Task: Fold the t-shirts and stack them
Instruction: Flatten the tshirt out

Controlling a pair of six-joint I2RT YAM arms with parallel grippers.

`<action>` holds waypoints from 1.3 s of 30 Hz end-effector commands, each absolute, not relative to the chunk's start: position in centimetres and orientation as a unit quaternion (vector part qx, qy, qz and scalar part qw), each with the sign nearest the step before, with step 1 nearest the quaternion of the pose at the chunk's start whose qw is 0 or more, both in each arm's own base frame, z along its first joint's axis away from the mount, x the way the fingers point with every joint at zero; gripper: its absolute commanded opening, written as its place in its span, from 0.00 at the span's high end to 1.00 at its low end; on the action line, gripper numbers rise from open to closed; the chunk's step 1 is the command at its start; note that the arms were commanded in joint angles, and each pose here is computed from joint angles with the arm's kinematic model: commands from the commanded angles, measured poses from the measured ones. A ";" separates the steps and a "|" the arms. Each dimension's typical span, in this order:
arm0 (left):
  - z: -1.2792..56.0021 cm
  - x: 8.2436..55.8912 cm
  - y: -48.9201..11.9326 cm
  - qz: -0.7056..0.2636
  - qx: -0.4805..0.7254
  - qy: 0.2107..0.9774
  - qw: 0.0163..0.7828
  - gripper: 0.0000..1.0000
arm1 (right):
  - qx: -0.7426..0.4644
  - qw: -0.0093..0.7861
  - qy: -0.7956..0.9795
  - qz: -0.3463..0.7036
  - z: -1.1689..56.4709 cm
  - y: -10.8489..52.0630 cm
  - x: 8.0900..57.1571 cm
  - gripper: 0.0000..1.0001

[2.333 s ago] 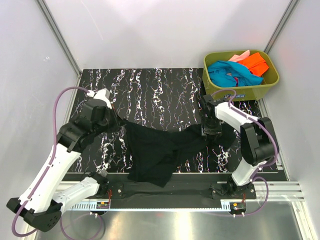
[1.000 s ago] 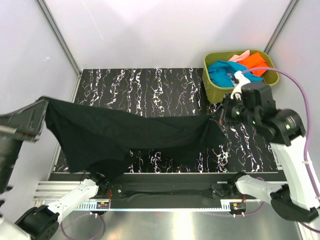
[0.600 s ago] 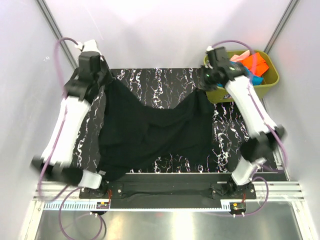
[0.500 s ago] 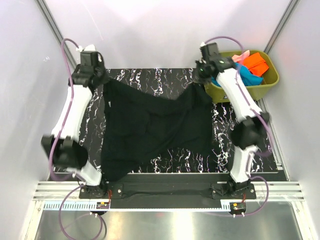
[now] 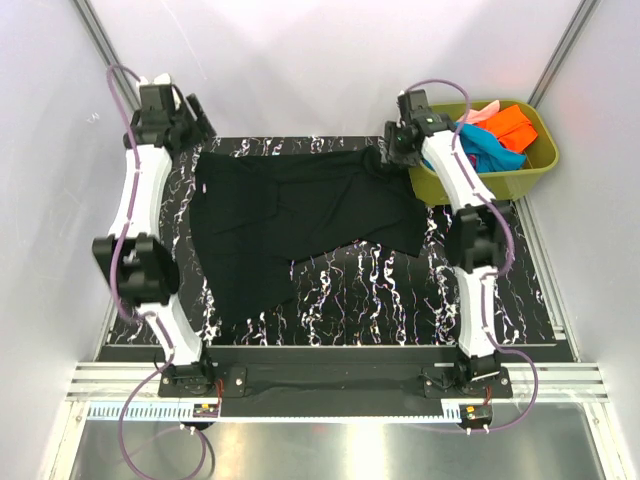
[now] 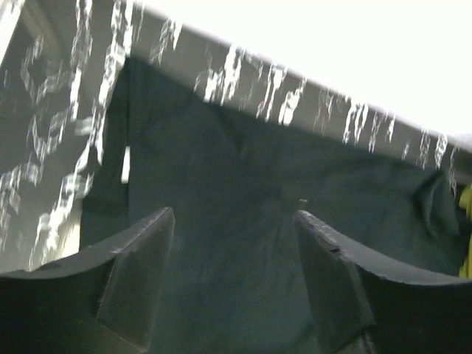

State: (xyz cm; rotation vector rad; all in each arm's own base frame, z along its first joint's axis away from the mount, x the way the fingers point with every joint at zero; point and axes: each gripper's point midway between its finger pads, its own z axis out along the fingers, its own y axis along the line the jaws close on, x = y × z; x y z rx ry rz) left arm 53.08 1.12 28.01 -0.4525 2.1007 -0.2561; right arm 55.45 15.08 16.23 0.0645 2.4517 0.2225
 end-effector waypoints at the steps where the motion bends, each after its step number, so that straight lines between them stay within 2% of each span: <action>1: 30.7 46.7 0.8 -0.108 -0.205 0.849 0.475 0.33 | 0.029 0.365 0.924 0.110 23.5 15.1 50.2 0.43; 2: 27.2 44.9 0.0 -0.120 -0.218 0.864 0.437 0.37 | 0.027 0.351 0.927 0.125 23.3 15.4 48.1 0.43; 3: 27.9 42.7 -0.3 -0.127 -0.222 0.858 0.445 0.41 | 0.025 0.342 0.931 0.129 22.9 15.6 47.0 0.44; 4: 27.0 41.4 -0.8 -0.130 -0.230 0.862 0.433 0.41 | 0.022 0.333 0.933 0.131 22.6 15.8 45.9 0.45; 5: 23.6 39.3 -1.5 -0.139 -0.238 0.878 0.392 0.41 | 0.026 0.313 0.940 0.135 21.7 15.8 44.0 0.51; 7: 22.9 36.5 -3.2 -0.152 -0.243 0.882 0.375 0.41 | 0.031 0.295 0.944 0.142 20.4 15.7 42.3 0.58; 10: 18.9 31.9 -5.3 -0.142 -0.248 0.904 0.319 0.41 | 0.056 0.257 0.957 0.118 15.6 14.1 39.2 0.64; 12: 16.6 28.9 -5.8 -0.140 -0.278 0.905 0.289 0.41 | 0.069 0.256 0.958 0.112 14.7 13.2 38.5 0.66; 15: 15.6 26.2 -6.3 -0.153 -0.318 0.893 0.279 0.39 | 0.100 0.254 0.956 0.103 12.7 11.6 38.0 0.63; 19: 13.2 22.5 -4.8 -0.111 -0.369 0.887 0.253 0.38 | 0.118 0.243 0.955 0.120 11.7 11.5 38.0 0.59; 27: 8.3 17.9 -4.3 -0.060 -0.437 0.882 0.164 0.43 | 0.106 0.246 0.955 0.130 12.4 11.8 37.6 0.60; 36: 4.4 14.7 -3.7 0.026 -0.463 0.882 0.081 0.40 | 0.100 0.253 0.954 0.128 12.9 11.4 36.7 0.61; 39: 3.5 15.0 -3.8 0.026 -0.464 0.882 0.079 0.40 | 0.099 0.256 0.953 0.126 13.1 11.3 36.5 0.61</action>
